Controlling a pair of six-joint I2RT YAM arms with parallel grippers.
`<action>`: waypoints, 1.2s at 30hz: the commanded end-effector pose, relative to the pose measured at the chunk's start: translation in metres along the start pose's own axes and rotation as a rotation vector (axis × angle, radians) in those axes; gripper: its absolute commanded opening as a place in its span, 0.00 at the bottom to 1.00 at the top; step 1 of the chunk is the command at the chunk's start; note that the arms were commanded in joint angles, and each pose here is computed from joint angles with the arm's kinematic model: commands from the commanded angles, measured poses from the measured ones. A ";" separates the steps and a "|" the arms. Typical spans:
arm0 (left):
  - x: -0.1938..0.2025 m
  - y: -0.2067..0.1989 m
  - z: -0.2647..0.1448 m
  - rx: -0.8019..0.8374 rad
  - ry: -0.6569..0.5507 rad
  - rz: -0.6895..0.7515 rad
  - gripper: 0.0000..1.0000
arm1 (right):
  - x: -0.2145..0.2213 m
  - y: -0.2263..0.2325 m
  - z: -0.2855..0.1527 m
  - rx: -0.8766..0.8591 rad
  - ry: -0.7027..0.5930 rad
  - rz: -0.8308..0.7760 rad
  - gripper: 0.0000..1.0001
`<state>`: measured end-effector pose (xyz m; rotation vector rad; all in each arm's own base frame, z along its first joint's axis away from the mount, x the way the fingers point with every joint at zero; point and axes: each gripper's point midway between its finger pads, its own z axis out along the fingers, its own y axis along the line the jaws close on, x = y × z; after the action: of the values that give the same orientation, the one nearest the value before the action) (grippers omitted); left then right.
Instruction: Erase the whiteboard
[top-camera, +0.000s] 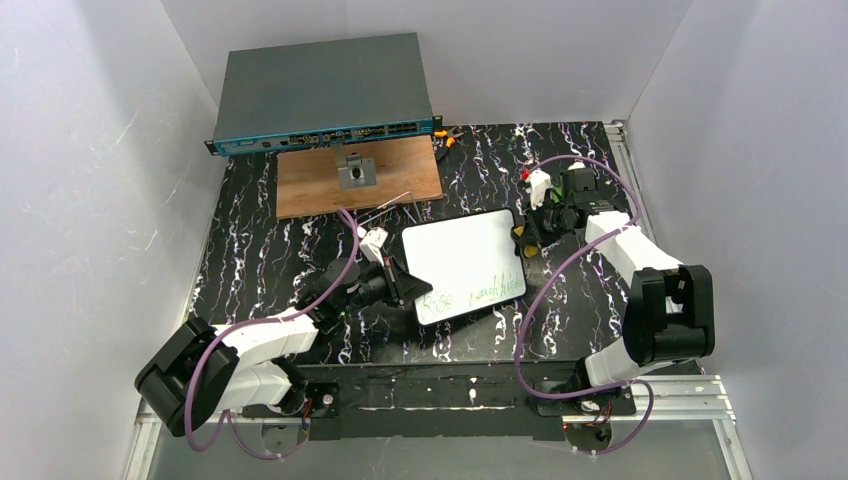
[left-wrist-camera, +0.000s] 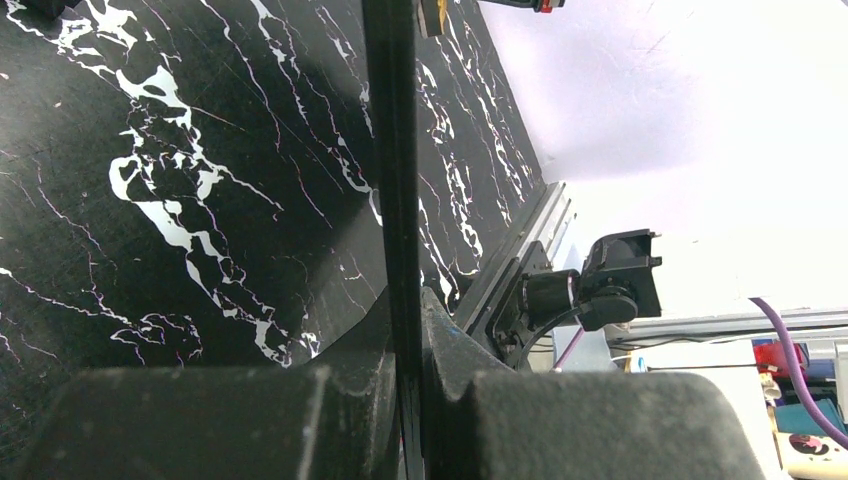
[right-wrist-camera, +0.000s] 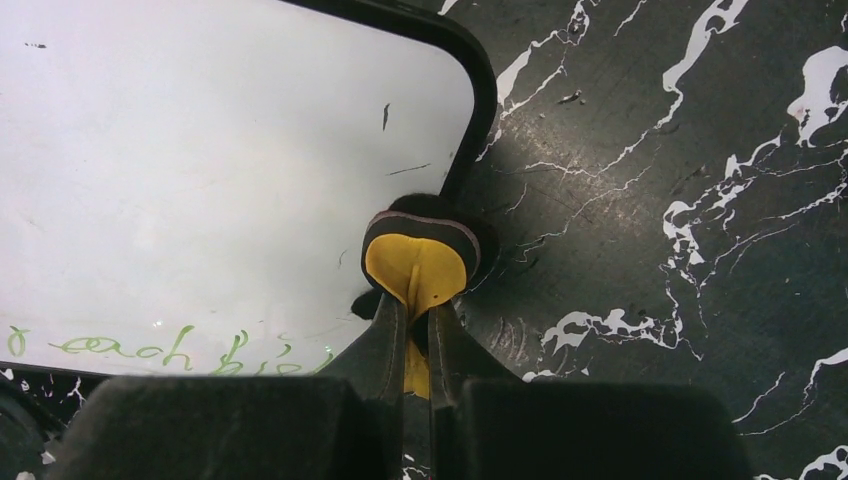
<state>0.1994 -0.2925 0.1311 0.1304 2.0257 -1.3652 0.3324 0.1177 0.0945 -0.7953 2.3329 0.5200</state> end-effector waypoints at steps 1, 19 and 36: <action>-0.019 -0.040 -0.006 0.158 -0.064 0.082 0.00 | 0.012 0.004 0.000 -0.023 0.043 0.016 0.01; -0.021 -0.042 -0.002 0.160 -0.057 0.075 0.00 | -0.001 0.099 -0.028 -0.340 0.023 -0.150 0.01; -0.021 -0.042 -0.004 0.159 -0.059 0.086 0.00 | 0.028 0.008 -0.011 0.009 0.154 -0.012 0.01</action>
<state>0.1933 -0.2938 0.1297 0.1581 2.0389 -1.3855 0.3086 0.1203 0.0977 -0.8773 2.4136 0.5045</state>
